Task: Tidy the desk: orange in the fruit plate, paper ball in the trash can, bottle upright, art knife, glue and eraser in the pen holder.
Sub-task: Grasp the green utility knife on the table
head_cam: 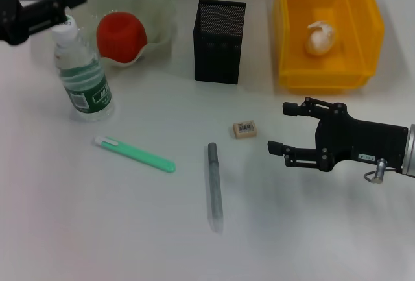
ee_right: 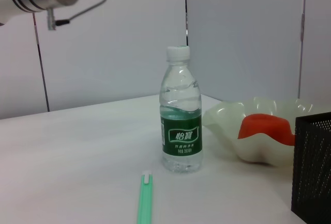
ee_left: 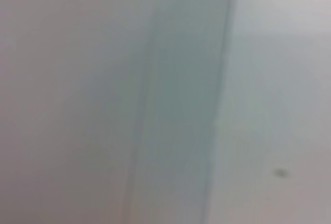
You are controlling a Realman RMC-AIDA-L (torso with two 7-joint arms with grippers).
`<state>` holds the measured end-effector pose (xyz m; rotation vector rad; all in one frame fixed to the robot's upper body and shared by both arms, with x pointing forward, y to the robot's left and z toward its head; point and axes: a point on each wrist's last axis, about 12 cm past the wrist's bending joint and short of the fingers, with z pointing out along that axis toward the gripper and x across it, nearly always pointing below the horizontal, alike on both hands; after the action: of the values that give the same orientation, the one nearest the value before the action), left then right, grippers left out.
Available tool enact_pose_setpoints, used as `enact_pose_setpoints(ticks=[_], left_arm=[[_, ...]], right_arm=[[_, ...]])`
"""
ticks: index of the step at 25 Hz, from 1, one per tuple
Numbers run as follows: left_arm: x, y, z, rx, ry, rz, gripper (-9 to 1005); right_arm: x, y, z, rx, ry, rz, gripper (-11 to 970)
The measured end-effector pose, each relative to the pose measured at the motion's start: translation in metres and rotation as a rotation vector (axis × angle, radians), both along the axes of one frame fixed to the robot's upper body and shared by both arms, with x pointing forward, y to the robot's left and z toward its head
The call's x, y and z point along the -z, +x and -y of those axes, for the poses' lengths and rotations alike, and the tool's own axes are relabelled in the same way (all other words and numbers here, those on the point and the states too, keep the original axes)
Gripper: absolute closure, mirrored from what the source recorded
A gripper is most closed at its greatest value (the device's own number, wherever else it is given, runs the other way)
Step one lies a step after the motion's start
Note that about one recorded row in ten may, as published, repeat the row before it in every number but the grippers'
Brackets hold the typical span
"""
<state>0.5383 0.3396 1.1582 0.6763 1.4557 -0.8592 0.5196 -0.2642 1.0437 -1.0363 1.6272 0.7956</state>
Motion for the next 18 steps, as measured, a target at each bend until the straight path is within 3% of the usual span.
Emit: enact_pose_setpoints(ticks=[4, 9, 11, 14, 15, 18], left_arm=[[-0.001, -0.011, 0.006, 0.112, -0.014, 0.026, 203], [0.002, -0.015, 0.009, 0.143, -0.008, 0.028, 204], [0.024, -0.025, 0.016, 0.216, 0.054, 0.006, 204], [0.024, -0.025, 0.016, 0.216, 0.054, 0.006, 205], [0.039, -0.029, 0.021, 0.258, 0.107, -0.034, 205], [0.046, -0.031, 0.025, 0.281, 0.136, -0.049, 206]], right_arm=[[-0.001, 0.0, 0.0, -0.005, 0.002, -0.003, 135], [-0.002, -0.001, 0.0, -0.011, 0.012, -0.01, 135], [-0.003, -0.001, 0.0, -0.014, 0.017, -0.016, 135], [-0.004, -0.001, 0.0, -0.017, 0.023, -0.02, 136], [-0.004, -0.001, 0.0, -0.017, 0.023, -0.02, 136], [-0.005, 0.001, -0.001, -0.02, 0.024, -0.023, 136]])
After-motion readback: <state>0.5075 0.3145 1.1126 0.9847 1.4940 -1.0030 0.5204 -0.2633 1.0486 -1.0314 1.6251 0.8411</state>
